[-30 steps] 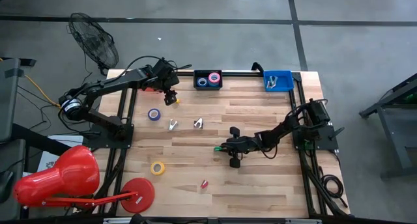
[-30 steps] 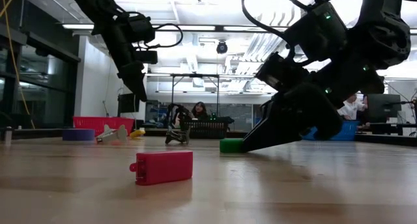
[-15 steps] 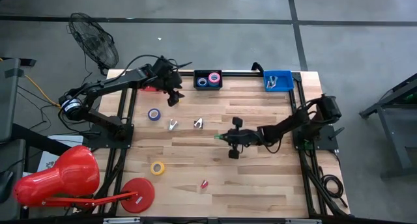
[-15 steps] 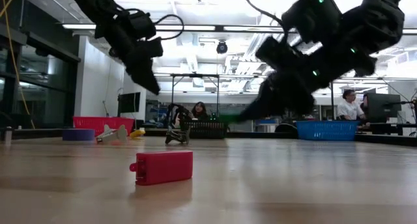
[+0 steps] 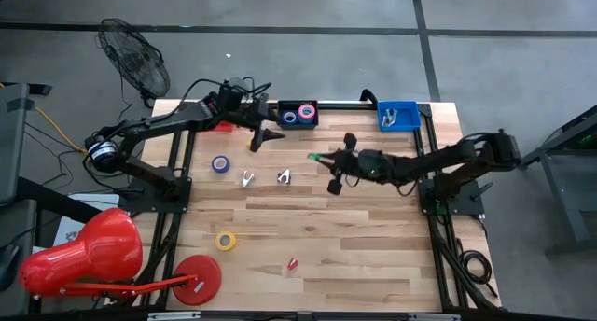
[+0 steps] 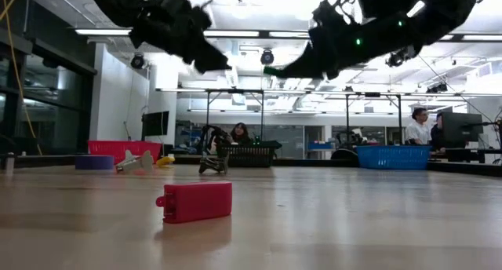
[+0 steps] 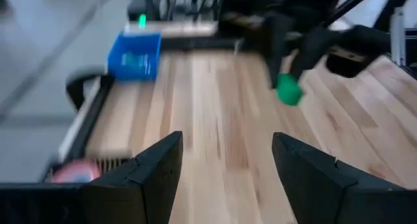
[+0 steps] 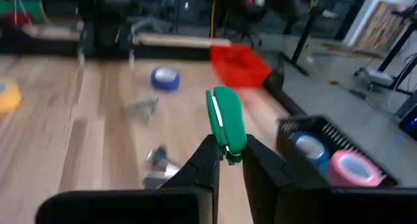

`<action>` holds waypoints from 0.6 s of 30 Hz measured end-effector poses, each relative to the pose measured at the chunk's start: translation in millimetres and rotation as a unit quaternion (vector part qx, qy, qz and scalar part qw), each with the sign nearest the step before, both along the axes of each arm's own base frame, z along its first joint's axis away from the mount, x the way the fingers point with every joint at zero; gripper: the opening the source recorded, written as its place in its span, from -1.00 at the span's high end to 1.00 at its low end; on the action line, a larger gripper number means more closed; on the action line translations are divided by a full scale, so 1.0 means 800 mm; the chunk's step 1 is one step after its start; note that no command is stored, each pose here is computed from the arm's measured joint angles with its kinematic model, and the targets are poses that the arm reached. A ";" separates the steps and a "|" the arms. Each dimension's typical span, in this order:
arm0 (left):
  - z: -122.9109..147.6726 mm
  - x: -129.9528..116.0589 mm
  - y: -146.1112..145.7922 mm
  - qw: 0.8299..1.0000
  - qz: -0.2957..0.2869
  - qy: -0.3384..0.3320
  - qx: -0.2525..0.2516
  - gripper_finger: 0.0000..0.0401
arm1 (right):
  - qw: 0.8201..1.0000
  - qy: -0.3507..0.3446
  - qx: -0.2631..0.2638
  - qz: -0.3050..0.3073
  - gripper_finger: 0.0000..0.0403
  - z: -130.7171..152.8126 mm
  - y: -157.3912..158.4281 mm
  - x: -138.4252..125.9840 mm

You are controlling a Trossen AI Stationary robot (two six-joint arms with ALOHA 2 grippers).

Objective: Pick and place Stapler, Stapler remover, tape
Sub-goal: Put the green stapler into the red bin

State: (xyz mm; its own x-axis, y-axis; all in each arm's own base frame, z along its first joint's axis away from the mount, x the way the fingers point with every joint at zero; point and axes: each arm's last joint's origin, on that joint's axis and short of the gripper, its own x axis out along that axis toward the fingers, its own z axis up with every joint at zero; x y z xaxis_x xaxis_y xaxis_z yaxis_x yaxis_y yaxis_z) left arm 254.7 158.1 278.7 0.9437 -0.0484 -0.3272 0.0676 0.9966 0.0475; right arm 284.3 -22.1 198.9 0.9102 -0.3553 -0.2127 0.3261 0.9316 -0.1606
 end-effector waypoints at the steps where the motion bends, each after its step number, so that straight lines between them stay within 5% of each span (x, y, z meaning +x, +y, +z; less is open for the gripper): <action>1: 0.004 0.005 -0.005 1.000 -0.010 -0.015 0.017 -0.17 | 1.000 -0.010 0.000 -0.002 0.82 0.006 -0.004 -0.002; 8: 0.024 0.034 -0.042 0.988 -0.007 -0.083 0.130 -0.17 | 0.998 -0.057 -0.021 0.006 0.82 0.041 -0.020 -0.019; 18: 0.040 0.054 -0.083 0.972 0.025 -0.137 0.189 -0.17 | 0.995 -0.066 -0.053 0.047 0.82 0.077 -0.021 -0.014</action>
